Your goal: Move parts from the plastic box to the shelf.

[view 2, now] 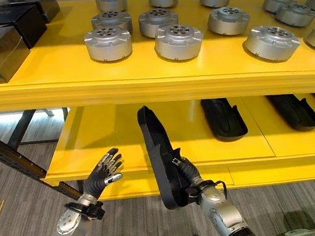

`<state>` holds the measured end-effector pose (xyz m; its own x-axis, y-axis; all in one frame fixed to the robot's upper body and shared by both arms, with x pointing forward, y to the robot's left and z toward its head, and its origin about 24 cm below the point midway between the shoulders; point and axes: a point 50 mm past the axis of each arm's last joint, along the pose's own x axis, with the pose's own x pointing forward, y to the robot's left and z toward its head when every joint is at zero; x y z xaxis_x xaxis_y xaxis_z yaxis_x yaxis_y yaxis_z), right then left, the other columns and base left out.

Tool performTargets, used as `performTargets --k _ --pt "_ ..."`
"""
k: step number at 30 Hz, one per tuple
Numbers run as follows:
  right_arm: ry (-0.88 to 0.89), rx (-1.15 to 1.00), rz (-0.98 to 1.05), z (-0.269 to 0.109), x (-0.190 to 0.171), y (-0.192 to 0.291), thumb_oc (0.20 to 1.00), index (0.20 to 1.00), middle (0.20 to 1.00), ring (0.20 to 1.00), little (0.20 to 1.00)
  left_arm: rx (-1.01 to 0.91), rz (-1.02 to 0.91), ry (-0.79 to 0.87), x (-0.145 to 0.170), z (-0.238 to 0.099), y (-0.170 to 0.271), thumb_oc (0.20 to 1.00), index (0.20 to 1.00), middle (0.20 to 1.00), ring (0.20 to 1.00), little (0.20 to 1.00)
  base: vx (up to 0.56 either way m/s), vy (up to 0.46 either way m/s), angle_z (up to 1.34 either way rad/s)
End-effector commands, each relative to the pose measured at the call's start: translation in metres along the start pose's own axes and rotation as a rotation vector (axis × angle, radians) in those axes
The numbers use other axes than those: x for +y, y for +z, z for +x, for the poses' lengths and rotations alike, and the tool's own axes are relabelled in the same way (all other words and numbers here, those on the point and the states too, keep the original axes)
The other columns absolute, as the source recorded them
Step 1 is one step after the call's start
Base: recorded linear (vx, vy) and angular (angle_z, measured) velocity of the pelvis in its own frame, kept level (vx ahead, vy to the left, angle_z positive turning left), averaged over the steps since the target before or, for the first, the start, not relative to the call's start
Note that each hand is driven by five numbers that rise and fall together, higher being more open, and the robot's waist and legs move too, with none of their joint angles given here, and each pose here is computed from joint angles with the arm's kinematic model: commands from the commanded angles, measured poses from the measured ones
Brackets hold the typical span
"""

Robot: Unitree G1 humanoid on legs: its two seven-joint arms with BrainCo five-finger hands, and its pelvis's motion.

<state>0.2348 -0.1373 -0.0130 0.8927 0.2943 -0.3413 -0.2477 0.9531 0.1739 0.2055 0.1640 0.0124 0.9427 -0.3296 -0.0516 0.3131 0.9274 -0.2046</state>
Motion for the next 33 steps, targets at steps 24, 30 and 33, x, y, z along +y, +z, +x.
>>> performTargets --k 24,30,33 --pt "-0.337 -0.452 -0.292 0.035 -0.052 0.195 0.2 0.2 0.2 0.2 0.2 -0.284 0.126 -0.121 -0.024 0.056 0.082 1.0 1.0 1.0 1.0 1.0 -0.1 -0.022 0.0" --pt "-0.407 -0.477 -0.369 0.037 -0.065 0.24 0.2 0.2 0.2 0.2 0.2 -0.329 0.145 -0.16 -0.034 0.068 0.097 1.0 1.0 1.0 1.0 1.0 -0.16 -0.002 -0.03" --pt "-0.43 -0.467 -0.362 0.042 -0.066 0.259 0.2 0.2 0.2 0.2 0.2 -0.358 0.183 -0.189 -0.041 0.075 0.104 1.0 1.0 1.0 1.0 1.0 -0.16 0.003 -0.05"
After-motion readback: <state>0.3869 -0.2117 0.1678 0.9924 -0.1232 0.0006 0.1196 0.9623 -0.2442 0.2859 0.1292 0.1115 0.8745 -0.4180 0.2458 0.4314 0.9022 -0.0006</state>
